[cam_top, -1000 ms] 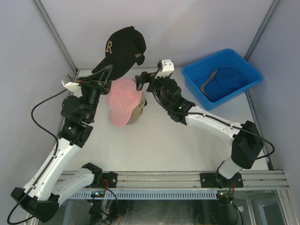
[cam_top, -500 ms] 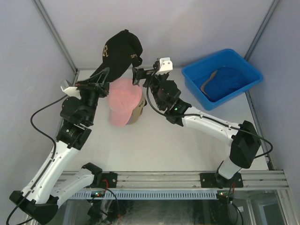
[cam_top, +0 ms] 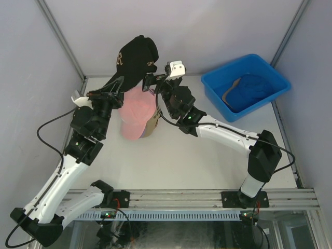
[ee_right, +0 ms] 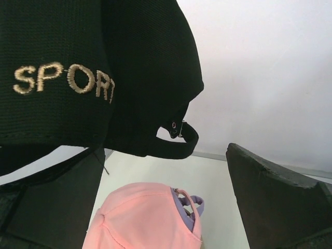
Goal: Stack the hats
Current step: Stack the hat on the hat.
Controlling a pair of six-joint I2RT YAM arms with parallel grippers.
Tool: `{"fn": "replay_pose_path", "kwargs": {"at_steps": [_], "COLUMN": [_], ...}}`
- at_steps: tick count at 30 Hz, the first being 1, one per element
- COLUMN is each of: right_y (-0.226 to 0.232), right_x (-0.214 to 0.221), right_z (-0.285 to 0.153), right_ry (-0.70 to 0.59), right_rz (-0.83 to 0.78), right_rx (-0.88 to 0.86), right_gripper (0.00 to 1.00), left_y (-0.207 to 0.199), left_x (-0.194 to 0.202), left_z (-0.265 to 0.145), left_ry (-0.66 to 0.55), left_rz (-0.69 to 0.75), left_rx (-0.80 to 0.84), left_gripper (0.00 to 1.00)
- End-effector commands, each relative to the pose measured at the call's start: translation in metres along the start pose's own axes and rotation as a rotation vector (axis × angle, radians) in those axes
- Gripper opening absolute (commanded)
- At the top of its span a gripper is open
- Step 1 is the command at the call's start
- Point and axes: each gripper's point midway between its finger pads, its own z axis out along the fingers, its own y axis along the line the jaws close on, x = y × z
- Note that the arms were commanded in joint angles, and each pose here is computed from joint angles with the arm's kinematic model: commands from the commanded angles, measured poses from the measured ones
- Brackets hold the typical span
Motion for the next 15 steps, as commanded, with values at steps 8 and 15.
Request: {"fn": "replay_pose_path", "kwargs": {"at_steps": [8,15], "right_y": [-0.016,-0.051], "right_x": [-0.028,-0.023], "right_z": [0.018,0.035], "right_ry": [-0.082,-0.08], "right_rz": [0.023,0.044], "right_rx": [0.035,0.095], "right_gripper": [1.0,1.0], "left_y": [-0.002,0.029], "left_x": [-0.003,-0.025], "left_z": [-0.001,-0.019], "left_ry": [-0.01,-0.081], "left_rz": [-0.036,-0.003], "left_rx": [0.034,0.006], "left_gripper": [0.0,0.0]}}
